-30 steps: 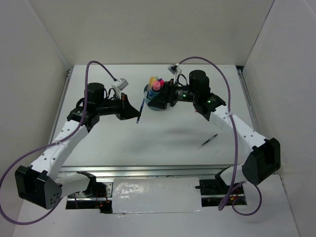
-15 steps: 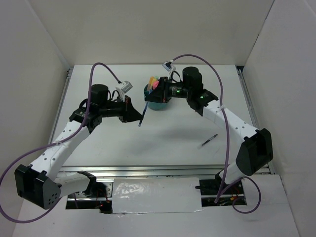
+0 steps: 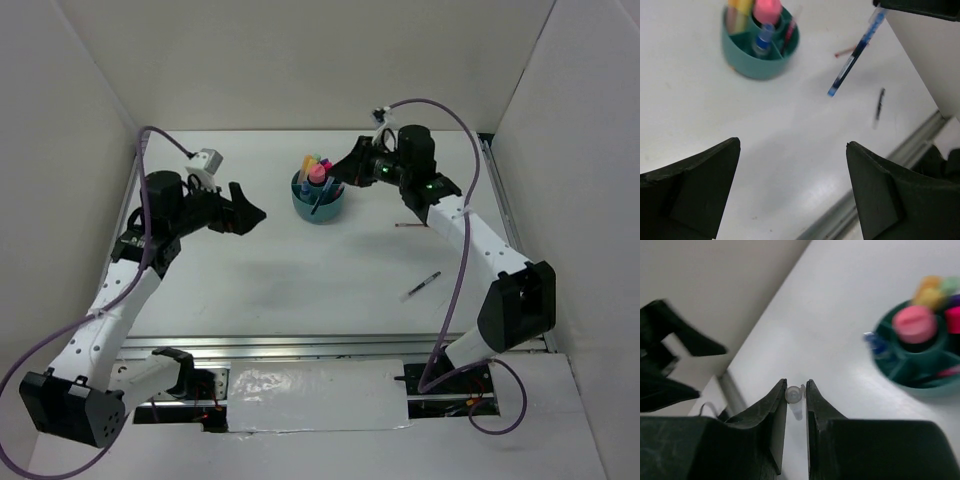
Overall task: Sort the stationery into containers
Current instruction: Place the stationery into the container
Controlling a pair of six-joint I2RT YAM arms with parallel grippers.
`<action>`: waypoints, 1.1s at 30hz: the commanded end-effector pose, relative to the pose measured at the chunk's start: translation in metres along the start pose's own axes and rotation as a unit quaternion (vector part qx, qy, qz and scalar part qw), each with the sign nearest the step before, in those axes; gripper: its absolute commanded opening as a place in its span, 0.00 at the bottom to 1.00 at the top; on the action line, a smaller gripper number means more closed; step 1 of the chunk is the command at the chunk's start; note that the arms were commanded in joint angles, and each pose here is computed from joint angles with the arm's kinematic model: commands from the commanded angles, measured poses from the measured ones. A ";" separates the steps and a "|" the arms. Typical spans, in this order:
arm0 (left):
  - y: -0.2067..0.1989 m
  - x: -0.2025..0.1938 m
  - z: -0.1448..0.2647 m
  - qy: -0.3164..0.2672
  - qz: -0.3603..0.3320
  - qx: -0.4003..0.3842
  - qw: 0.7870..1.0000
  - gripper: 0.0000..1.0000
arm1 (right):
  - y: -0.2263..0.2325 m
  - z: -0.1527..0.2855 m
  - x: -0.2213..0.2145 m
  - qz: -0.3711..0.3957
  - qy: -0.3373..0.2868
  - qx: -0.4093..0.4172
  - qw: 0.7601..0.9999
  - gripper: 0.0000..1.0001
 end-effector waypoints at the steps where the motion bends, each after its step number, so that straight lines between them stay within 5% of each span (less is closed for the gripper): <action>1: 0.034 0.024 0.008 -0.049 -0.013 0.069 0.996 0.99 | -0.041 0.017 0.057 0.043 -0.115 -0.103 0.987 0.00; 3: 0.035 0.019 0.003 -0.030 0.006 0.044 0.999 0.99 | -0.057 0.020 0.085 0.061 -0.173 -0.154 0.971 0.00; 9: 0.053 0.007 -0.003 -0.014 0.066 0.039 0.997 0.99 | -0.088 -0.003 0.106 0.086 -0.211 -0.217 0.949 0.00; 25: 0.069 0.007 0.003 -0.022 0.064 0.066 0.996 0.99 | -0.125 -0.045 0.081 0.087 -0.165 -0.223 0.957 0.00; 30: 0.070 0.005 0.007 -0.020 0.060 0.072 0.995 0.99 | -0.125 -0.054 0.070 0.082 -0.139 -0.215 0.963 0.30; 31: 0.070 0.005 0.008 -0.020 0.057 0.073 0.996 0.99 | -0.126 -0.053 0.070 0.079 -0.138 -0.218 0.963 0.49; 33: 0.069 0.004 0.009 -0.020 0.055 0.071 0.996 0.99 | -0.125 -0.045 0.072 0.074 -0.140 -0.220 0.962 0.65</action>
Point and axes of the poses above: each gripper's point midway between its finger pads, its own z axis back along the fingers, its own y axis along the line the jaws close on, x = y × z, the point moved 1 cm from there along z, back along the fingers, and after that the axes turned 12 degrees about -z, right-handed, at the moved point
